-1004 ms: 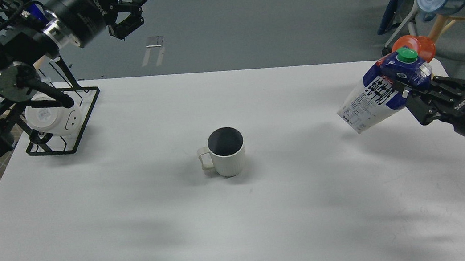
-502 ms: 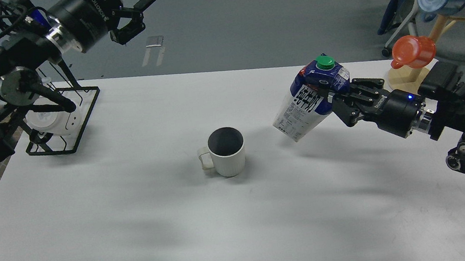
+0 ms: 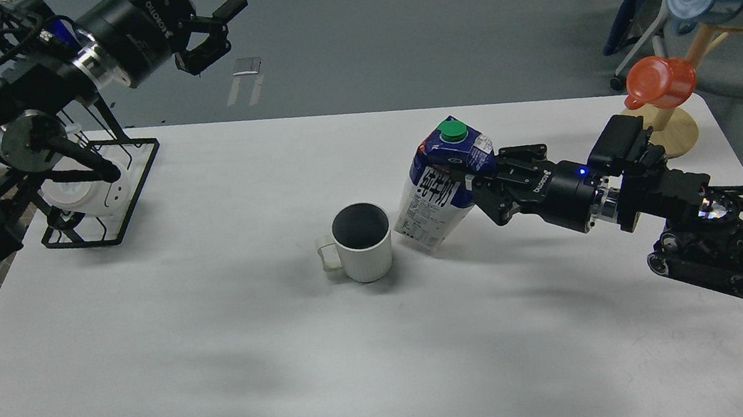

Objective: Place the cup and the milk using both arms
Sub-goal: 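Carry the milk carton with the right hand beside the white mug, then set the milk carton upright next to the mug with the right hand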

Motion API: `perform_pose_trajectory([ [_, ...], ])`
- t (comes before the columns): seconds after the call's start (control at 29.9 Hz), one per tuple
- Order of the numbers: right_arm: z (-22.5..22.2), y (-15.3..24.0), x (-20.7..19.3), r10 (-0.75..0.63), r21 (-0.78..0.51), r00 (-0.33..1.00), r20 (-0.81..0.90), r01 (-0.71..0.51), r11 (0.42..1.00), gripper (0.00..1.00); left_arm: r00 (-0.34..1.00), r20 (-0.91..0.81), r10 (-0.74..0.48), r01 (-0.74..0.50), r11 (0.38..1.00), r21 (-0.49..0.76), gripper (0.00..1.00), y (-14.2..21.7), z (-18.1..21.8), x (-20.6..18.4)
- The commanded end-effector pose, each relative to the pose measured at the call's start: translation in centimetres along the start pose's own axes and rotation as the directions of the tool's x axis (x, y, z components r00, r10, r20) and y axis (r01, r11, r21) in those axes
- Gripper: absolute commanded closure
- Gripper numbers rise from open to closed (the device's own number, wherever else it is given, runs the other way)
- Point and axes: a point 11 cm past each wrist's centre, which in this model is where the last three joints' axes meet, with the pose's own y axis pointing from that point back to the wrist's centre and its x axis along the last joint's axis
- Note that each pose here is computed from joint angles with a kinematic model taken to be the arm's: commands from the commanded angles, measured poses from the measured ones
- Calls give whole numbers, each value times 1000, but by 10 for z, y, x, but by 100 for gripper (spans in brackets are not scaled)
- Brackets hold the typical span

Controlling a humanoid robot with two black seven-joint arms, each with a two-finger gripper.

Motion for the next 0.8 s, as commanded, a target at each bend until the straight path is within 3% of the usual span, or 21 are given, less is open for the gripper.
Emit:
perform_pose_trajectory([
  [0.0, -3, -4, 0, 2, 7, 1000, 2, -2, 1000, 98, 1000, 0, 0, 0, 1000, 0, 2, 0, 0, 0],
  [0.64, -7, -14, -4, -19, 26, 1000, -24, 20, 999, 90, 1000, 2, 2, -2, 1000, 0, 2, 1, 1, 1],
  [0.77, -7, -13, -7, -27, 26, 999, -22, 28, 999, 82, 1000, 2, 2, -2, 1000, 0, 2, 1, 1, 1],
])
